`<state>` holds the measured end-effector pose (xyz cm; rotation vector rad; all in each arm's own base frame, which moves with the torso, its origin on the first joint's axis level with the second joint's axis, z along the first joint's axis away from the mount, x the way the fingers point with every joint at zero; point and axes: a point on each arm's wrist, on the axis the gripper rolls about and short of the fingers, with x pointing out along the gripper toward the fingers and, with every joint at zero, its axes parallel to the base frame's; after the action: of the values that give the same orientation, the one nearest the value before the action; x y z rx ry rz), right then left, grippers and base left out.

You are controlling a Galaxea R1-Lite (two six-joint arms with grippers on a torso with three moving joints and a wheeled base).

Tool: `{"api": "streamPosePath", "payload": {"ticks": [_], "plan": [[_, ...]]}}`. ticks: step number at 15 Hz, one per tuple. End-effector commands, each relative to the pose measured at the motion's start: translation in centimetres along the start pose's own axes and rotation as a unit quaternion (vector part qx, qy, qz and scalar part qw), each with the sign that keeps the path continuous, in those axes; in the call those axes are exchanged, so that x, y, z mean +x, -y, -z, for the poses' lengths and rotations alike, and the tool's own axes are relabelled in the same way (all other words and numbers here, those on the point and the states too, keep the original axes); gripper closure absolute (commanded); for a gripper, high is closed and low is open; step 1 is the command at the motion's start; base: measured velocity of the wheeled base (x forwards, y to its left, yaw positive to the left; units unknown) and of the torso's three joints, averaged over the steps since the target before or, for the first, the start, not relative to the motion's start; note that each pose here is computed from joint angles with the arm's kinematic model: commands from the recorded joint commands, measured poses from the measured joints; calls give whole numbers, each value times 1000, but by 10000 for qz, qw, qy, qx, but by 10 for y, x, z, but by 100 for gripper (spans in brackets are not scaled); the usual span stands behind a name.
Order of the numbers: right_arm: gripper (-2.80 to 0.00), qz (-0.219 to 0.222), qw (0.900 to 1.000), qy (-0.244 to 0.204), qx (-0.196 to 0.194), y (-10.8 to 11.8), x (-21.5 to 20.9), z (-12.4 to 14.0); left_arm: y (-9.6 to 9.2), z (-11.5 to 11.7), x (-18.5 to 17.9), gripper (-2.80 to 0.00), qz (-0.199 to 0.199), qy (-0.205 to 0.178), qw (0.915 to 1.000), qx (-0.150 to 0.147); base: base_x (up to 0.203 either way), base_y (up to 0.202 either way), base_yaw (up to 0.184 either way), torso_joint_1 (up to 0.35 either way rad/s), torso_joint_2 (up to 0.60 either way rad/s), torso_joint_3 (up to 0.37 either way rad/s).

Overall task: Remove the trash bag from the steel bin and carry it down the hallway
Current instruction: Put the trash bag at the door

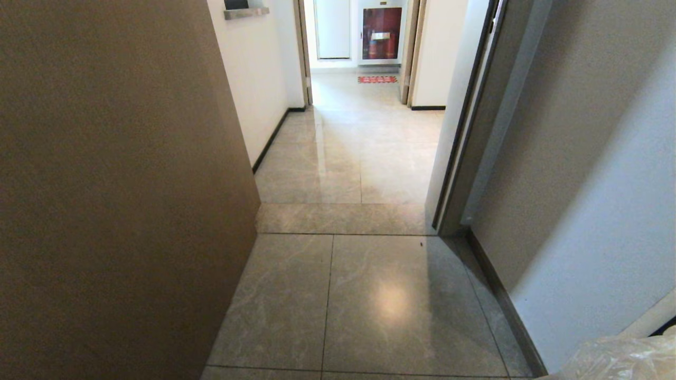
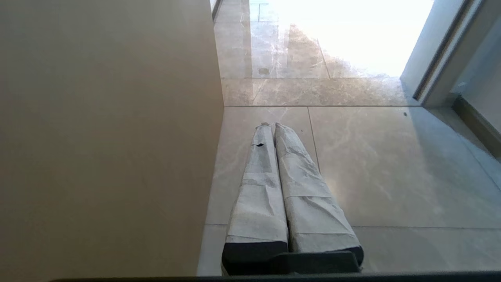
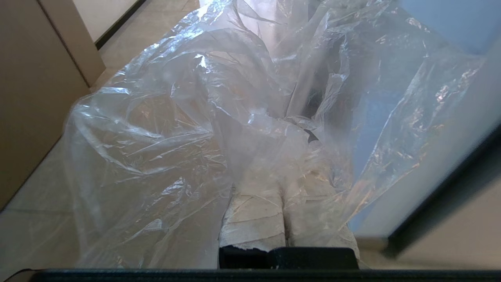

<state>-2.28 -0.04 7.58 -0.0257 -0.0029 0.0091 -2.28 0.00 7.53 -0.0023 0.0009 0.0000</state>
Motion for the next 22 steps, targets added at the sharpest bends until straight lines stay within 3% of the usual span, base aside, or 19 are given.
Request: {"api": "streamPosePath", "payload": {"ticks": [1,22], "plan": [[0,-1,10000,-19,-2,0,0,1,0,0,0,0,0,5,10000,-4,197,0,0,-2,6,2],[0,-1,10000,-14,-2,0,0,0,0,0,0,0,0,11,10000,-4,192,0,1,3,2,2]]}}
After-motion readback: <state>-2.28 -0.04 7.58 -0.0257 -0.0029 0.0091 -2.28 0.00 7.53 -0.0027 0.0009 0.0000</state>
